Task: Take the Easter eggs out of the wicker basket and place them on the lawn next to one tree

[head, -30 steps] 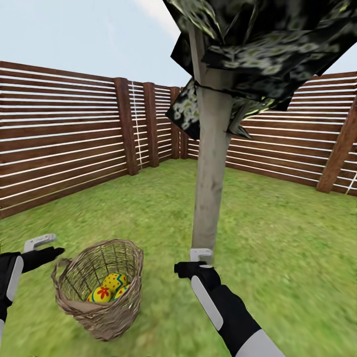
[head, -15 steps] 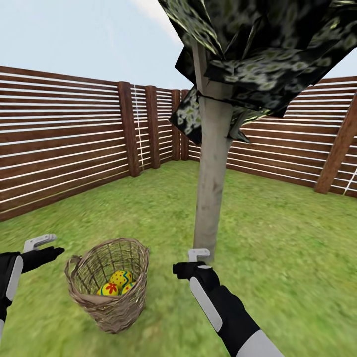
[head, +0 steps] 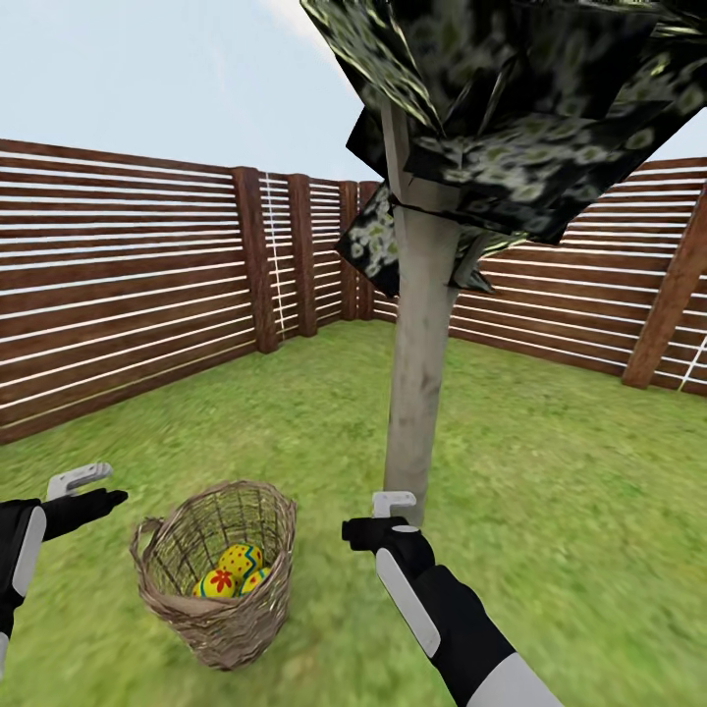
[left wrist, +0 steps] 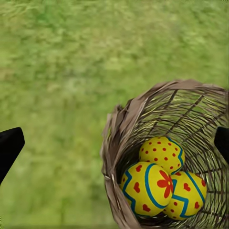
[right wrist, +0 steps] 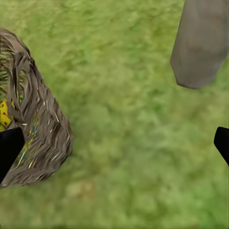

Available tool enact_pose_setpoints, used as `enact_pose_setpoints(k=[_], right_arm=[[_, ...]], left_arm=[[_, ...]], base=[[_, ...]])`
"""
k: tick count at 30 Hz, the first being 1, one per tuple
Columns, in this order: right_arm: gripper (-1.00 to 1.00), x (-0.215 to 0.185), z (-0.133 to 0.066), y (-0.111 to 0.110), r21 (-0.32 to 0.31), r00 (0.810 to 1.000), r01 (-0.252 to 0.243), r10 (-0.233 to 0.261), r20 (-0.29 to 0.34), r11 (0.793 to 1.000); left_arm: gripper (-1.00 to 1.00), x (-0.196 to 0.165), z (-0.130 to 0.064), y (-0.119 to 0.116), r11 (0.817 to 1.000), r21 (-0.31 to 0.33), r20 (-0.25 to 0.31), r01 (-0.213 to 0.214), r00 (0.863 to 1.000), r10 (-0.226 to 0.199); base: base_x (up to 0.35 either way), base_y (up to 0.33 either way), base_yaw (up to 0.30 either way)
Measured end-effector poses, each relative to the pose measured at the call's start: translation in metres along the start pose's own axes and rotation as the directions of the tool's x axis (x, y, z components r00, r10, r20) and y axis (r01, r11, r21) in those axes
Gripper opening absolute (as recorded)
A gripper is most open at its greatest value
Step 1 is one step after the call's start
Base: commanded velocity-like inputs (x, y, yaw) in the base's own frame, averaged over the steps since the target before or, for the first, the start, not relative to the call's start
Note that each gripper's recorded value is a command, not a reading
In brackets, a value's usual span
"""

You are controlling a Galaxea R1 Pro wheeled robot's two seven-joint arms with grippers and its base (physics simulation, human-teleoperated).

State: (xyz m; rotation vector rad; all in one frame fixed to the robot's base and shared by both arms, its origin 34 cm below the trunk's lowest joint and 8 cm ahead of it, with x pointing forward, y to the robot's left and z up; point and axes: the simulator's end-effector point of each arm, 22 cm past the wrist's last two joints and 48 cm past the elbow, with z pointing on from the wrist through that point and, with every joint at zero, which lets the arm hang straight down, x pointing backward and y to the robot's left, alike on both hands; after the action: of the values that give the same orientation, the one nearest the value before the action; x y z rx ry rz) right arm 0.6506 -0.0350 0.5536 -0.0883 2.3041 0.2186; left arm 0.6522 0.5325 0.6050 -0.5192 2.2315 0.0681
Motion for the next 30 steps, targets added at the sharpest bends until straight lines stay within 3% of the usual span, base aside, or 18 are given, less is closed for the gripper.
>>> enact_pose_setpoints(k=[16, 24, 30], right_arm=[[1.00, -0.046, -0.028, 0.009, -0.013, 1.000, 0.012, -0.012, 0.002, 1.000], [1.00, -0.056, -0.050, 0.028, -0.100, 0.994, -0.024, 0.013, -0.111, 0.995], [1.00, -0.067, -0.058, 0.030, -0.105, 0.993, -0.026, 0.013, -0.120, 0.994]], left_arm=[[1.00, -0.030, -0.017, -0.007, 1.000, 0.000, -0.002, 0.000, 1.000, 0.000], [1.00, -0.039, -0.026, -0.012, 1.000, 0.003, -0.026, 0.006, 1.000, -0.006], [1.00, -0.047, -0.032, -0.014, 1.000, 0.002, -0.040, 0.009, 0.999, -0.009]], base=[[0.000, 0.000, 0.000], [0.000, 0.000, 0.000], [0.000, 0.000, 0.000]])
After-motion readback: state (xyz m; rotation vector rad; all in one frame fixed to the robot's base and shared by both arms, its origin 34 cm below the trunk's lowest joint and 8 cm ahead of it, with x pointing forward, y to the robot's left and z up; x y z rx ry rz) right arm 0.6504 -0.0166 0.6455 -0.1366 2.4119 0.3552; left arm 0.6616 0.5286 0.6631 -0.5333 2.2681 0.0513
